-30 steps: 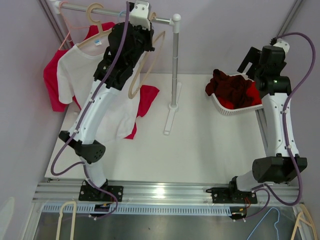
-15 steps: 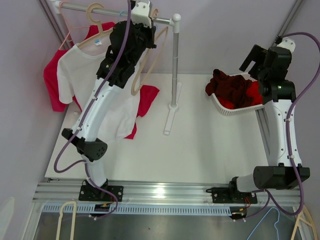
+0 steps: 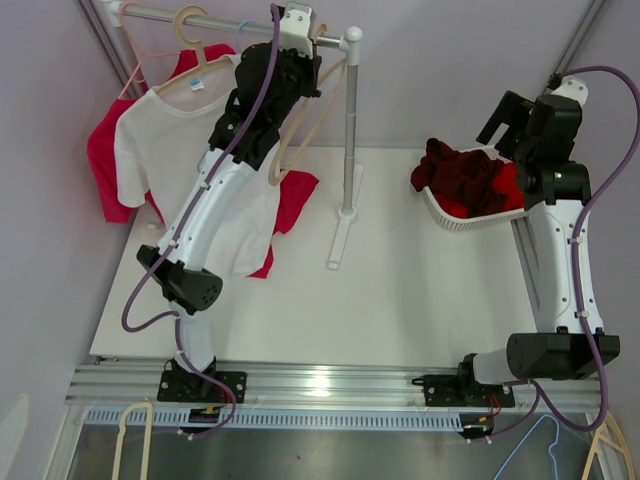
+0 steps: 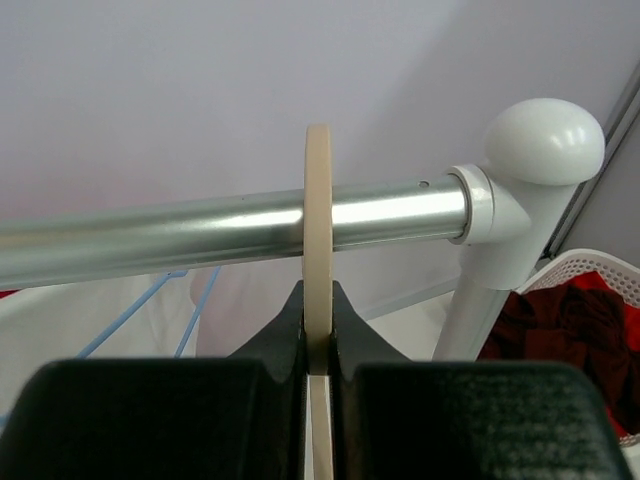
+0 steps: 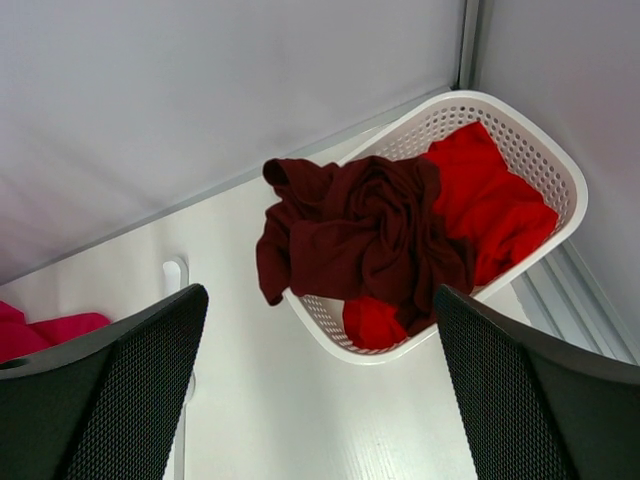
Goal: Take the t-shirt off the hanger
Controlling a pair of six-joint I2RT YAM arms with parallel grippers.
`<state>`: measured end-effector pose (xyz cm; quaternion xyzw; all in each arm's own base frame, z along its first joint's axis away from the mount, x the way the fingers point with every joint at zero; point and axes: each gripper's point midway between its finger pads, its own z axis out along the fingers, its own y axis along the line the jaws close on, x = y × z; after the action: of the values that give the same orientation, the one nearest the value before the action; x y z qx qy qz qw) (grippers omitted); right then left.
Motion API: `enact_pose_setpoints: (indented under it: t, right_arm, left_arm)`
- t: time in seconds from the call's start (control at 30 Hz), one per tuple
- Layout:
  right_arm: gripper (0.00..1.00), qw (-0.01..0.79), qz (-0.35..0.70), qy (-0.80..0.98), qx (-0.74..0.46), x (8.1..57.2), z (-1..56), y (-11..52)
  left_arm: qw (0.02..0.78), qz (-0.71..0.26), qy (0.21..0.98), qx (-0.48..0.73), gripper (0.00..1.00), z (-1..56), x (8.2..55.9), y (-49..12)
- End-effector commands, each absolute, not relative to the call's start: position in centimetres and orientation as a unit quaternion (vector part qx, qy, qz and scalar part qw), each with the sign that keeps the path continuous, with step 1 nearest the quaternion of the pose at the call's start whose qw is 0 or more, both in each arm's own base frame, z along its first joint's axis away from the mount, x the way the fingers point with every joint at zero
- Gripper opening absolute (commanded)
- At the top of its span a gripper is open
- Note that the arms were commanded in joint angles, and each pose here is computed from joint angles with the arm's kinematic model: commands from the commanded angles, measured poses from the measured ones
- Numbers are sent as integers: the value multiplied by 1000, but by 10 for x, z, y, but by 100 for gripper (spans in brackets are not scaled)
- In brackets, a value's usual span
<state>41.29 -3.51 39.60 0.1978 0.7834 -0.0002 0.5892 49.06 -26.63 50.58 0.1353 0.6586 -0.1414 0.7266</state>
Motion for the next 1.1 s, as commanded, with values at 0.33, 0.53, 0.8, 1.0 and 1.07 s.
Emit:
enact_pose_setpoints:
  t: [0.33, 0.53, 0.8, 1.0, 1.07]
  right_arm:
    - [100, 610, 23, 772, 179, 413, 411, -21]
    - [99, 606, 43, 775, 172, 418, 406, -10]
    - [99, 600, 76, 784, 138, 421, 401, 25]
    - [99, 595, 73, 789, 131, 418, 394, 27]
    - [99, 595, 71, 790, 130, 418, 394, 26]
  left_arm:
    - [777, -175, 595, 110, 47, 593, 430, -231]
    - [789, -143, 587, 112, 60, 612, 376, -188]
    - [801, -105, 584, 79, 78, 616, 355, -117]
    - [772, -113, 622, 65, 86, 586, 393, -79]
    - [761, -120, 633, 69, 88, 575, 409, -72]
